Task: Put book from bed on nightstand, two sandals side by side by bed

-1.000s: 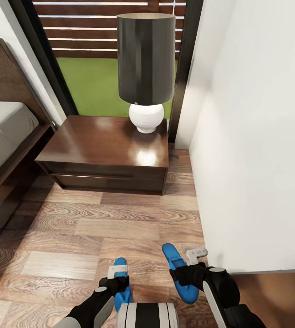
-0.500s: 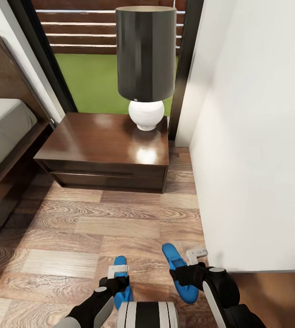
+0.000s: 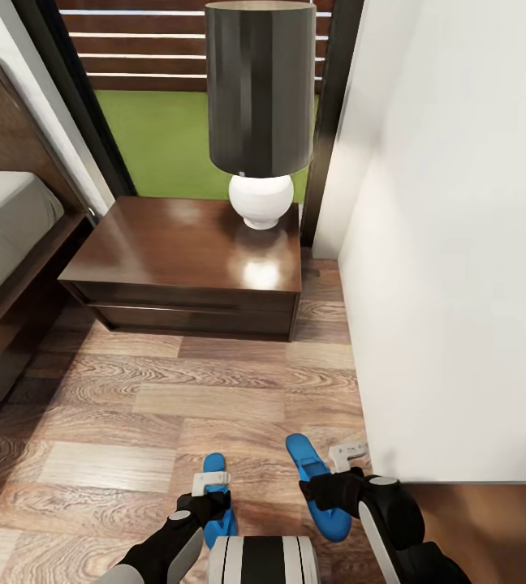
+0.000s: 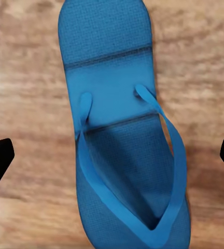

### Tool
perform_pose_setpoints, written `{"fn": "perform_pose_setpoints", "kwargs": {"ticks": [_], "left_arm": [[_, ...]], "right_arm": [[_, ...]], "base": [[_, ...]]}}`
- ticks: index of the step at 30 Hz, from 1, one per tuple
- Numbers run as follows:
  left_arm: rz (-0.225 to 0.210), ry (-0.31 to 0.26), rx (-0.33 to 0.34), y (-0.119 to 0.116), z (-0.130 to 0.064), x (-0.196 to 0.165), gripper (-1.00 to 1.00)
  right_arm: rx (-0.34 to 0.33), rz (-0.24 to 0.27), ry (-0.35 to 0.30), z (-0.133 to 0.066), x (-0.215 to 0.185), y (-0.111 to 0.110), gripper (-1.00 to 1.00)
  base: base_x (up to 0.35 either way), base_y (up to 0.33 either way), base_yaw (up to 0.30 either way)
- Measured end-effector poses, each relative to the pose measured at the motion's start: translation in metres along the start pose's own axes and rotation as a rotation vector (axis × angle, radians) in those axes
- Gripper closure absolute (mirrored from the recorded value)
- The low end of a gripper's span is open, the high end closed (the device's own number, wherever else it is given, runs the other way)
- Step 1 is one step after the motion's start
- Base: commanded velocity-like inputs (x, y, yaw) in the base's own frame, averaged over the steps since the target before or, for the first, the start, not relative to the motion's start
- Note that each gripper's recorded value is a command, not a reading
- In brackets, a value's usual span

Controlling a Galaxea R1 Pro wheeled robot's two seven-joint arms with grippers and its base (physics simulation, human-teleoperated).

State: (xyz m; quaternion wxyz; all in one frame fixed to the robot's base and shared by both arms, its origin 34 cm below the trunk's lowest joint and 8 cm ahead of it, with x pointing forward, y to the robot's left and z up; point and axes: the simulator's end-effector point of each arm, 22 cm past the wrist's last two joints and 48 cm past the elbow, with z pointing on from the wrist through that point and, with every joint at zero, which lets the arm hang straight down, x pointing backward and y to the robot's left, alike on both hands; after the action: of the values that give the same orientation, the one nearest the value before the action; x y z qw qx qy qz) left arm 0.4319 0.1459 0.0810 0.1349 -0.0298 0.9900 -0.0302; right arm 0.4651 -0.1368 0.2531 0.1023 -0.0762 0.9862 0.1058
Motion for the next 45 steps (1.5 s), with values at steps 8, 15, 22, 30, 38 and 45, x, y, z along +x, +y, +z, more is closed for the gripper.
{"fn": "perform_pose_setpoints", "kwargs": {"ticks": [8,15,22,30,38,45], "left_arm": [[0.0,0.0,0.0,0.0,0.0,-0.0001,-1.0],[0.0,0.0,0.0,0.0001,0.0,-0.0001,-1.0],[0.0,0.0,0.0,0.0001,0.0,-0.0001,-1.0],[0.001,0.0,0.0,0.0002,0.0,-0.0001,-1.0],[0.001,0.0,0.0,0.0001,0.0,-0.0001,-1.0],[0.001,0.004,0.0,0.0002,0.001,0.002,-1.0]], "right_arm": [[-0.003,-0.009,0.001,0.0002,0.0002,0.0033,1.0],[-0.003,-0.01,0.001,0.0002,0.0001,0.0037,1.0],[-0.003,-0.011,0.001,0.0003,0.0003,0.0037,1.0],[-0.004,-0.012,0.001,0.0002,0.0003,0.0041,1.0],[-0.003,-0.012,0.001,0.0002,0.0003,0.0037,1.0],[-0.003,-0.011,0.005,0.0016,0.0017,0.0034,1.0]], "base": [[0.0,0.0,0.0],[0.0,0.0,0.0],[0.0,0.0,0.0],[0.0,0.0,0.0],[0.0,0.0,0.0],[0.0,0.0,0.0]]}}
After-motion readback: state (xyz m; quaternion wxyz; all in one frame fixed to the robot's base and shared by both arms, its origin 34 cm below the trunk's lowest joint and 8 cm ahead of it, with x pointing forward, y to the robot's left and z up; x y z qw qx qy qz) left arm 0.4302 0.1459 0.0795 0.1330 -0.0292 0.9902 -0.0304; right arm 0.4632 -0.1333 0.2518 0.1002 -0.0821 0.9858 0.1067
